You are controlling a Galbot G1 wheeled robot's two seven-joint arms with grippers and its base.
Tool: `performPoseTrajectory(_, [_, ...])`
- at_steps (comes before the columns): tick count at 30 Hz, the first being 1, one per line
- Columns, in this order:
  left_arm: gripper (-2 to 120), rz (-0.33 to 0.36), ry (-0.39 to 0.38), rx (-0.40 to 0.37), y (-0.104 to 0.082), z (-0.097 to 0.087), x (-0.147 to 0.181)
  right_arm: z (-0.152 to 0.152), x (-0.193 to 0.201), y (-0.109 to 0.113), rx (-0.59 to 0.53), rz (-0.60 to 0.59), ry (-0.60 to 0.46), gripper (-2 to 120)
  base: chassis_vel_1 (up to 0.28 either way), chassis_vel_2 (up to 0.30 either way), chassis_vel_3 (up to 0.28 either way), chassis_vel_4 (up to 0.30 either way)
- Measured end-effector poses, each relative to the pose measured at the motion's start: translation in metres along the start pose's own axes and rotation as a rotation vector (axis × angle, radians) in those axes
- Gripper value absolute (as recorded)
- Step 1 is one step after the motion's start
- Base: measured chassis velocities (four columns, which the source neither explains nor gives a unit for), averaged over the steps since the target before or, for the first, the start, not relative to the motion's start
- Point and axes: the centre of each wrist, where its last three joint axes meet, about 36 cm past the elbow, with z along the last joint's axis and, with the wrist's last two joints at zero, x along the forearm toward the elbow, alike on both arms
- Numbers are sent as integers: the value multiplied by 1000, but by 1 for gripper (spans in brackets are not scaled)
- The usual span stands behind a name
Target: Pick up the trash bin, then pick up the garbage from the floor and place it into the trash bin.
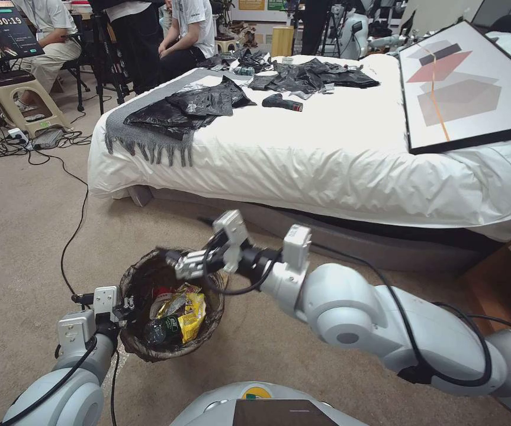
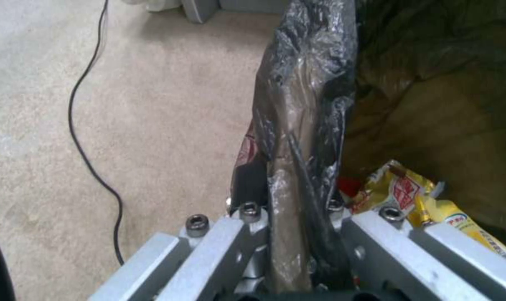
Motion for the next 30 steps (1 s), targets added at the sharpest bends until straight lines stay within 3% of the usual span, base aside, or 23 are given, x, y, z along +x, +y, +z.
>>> performPoseTrajectory(6, [3,2,-5,6,-1,-1,-1,15,17,-25,103,181,-90,100,0,0,0,0])
performPoseTrajectory(17, [3,-10,-11,17,0,-2,-1,66,72,-71,276,658,-193,100,0,0,0,0])
performPoseTrajectory(23, [3,-25,-20,-15,0,-1,-1,87,113,-70,327,803,-180,100,0,0,0,0])
performPoseTrajectory(30, [3,-30,-18,-35,0,1,0,112,144,-50,390,924,-167,100,0,0,0,0])
